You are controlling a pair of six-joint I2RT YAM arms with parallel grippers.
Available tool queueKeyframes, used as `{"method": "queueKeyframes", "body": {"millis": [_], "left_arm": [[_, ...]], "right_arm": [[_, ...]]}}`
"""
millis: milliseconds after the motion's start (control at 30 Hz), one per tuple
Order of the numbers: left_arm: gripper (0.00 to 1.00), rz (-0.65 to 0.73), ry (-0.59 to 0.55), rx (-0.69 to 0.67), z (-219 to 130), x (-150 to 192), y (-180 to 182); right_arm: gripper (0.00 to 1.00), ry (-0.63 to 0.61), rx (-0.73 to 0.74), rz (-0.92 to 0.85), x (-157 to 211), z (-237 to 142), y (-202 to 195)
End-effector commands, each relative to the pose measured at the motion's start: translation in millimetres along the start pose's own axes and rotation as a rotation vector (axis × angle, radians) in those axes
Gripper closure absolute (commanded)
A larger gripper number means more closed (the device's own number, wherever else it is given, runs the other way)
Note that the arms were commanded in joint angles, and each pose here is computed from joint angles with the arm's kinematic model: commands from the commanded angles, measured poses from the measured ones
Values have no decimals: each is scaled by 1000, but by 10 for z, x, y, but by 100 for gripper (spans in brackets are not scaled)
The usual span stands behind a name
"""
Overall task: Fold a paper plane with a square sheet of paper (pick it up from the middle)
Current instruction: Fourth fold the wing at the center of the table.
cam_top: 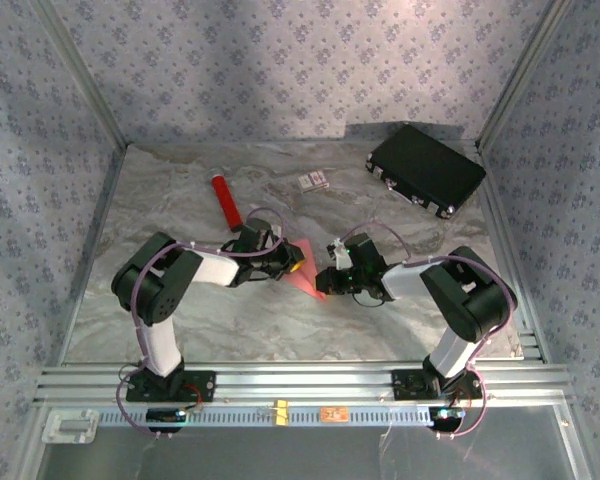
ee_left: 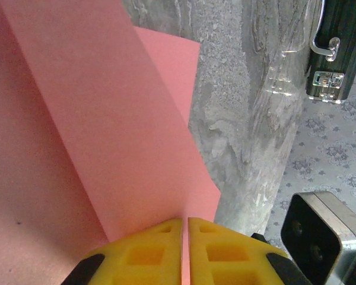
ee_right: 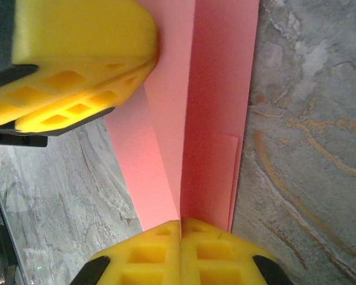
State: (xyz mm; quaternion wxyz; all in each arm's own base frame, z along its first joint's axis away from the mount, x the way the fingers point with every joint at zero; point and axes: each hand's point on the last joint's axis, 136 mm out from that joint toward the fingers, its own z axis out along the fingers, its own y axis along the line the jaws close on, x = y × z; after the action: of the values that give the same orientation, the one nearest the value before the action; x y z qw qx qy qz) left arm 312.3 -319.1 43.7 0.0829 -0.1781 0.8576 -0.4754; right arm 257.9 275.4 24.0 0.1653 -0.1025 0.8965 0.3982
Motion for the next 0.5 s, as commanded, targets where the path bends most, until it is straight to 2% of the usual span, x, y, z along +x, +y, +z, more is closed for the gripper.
{"method": "queueKeyframes", "body": {"millis": [0,467], "left_arm": [[90,21,-8,19,52,-27,-93],[90,26,-2,-13,115,-26,-7]], "right_arm": [[97,40,45,54,94,21,-139],[97,77,58,94,99,5,-165]]}}
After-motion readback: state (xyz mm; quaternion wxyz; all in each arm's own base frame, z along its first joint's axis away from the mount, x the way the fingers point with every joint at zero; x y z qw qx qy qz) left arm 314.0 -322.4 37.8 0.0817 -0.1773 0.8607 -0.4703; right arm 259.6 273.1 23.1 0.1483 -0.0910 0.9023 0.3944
